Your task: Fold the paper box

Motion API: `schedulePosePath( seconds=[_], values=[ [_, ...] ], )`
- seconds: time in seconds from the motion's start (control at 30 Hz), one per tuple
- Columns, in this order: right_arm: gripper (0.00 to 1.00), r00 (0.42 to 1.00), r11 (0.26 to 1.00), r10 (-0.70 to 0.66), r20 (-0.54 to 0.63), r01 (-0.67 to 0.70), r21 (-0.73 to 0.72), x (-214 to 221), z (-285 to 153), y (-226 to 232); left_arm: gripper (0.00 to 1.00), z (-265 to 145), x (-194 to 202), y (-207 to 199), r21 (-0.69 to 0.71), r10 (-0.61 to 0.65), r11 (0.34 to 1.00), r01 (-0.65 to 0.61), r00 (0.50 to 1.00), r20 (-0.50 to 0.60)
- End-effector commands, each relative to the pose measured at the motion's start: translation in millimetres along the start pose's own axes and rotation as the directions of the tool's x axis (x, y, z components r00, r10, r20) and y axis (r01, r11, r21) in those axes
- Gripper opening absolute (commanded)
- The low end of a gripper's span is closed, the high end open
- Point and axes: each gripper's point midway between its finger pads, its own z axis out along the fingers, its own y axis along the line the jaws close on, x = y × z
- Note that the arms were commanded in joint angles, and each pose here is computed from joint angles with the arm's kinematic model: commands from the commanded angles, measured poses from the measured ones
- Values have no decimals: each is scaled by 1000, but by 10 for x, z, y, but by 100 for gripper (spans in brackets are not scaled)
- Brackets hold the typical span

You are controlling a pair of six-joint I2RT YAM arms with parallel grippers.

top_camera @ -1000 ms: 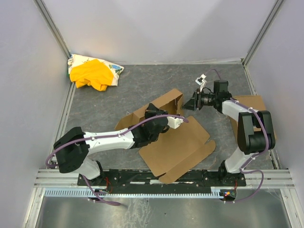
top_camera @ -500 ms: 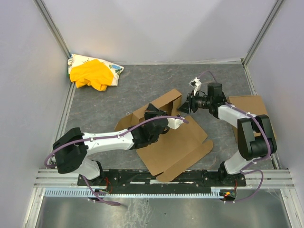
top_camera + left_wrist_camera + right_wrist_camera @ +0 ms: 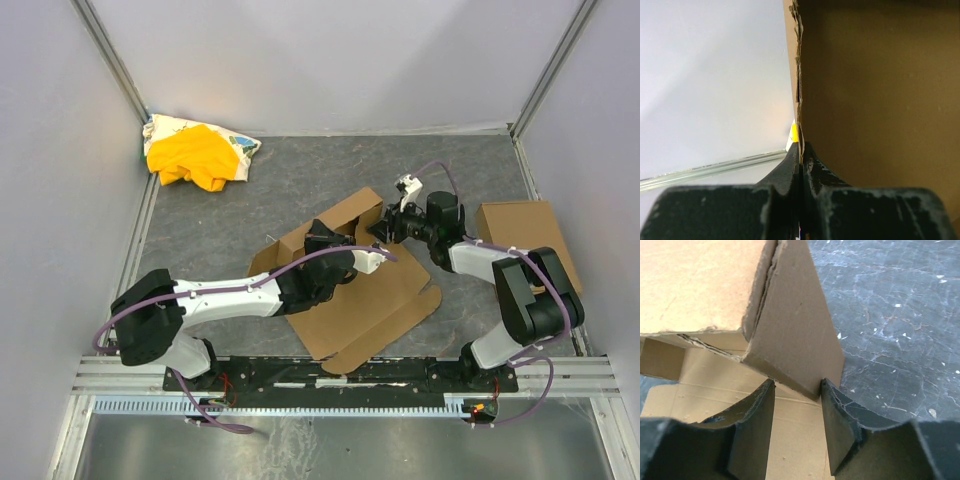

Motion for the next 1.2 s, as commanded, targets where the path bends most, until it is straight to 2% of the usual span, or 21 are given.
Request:
schedulePosePath(
  seconds=[0.0, 0.03, 0.13, 0.2, 0.33, 0.57, 0.73, 0.8, 0.87, 0.93, 1.17],
  values=[
    [43, 987, 993, -66, 149, 51, 102, -310, 61, -72, 3, -57, -109, 71, -13, -45, 999, 46, 998, 53],
    [37, 985, 992, -63, 160, 45, 114, -313, 76, -77, 3, -56, -116, 65, -11, -45, 999, 46, 997, 55],
    [4, 984, 987, -46, 173, 19, 157, -315, 108, -123, 3, -52, -117, 53, -9, -42, 999, 43, 998, 54],
    [2, 983, 980, -25, 183, -11, 198, -310, 114, -160, 3, -51, -113, 44, -9, -40, 999, 40, 998, 52],
    [2, 981, 941, 6, 193, -70, 330, -248, 53, -267, 3, -44, -87, 20, -12, -29, 1000, 29, 999, 38],
    [5, 991, 928, -10, 135, -42, 371, -94, 85, -141, 3, -30, -56, 12, -32, -23, 999, 24, 1000, 16],
    [5, 988, 868, 12, 151, -85, 488, -62, 11, -228, 3, -32, -37, 9, -40, -14, 999, 14, 1000, 2],
    [9, 988, 854, 2, 157, -84, 513, -69, -5, -227, 3, -32, -31, 5, -43, -14, 999, 14, 1000, 1],
    [20, 988, 867, -8, 155, -71, 493, -64, 26, -187, 3, -35, -27, 7, -45, -17, 999, 17, 1000, 2],
    [27, 989, 886, -17, 145, -52, 461, -49, 78, -142, 3, -37, -25, 2, -46, -23, 999, 23, 1000, 4],
    [35, 993, 926, -23, 119, -24, 376, -8, 290, -58, 3, -43, -29, -3, -45, -37, 998, 37, 999, 16]
  ],
)
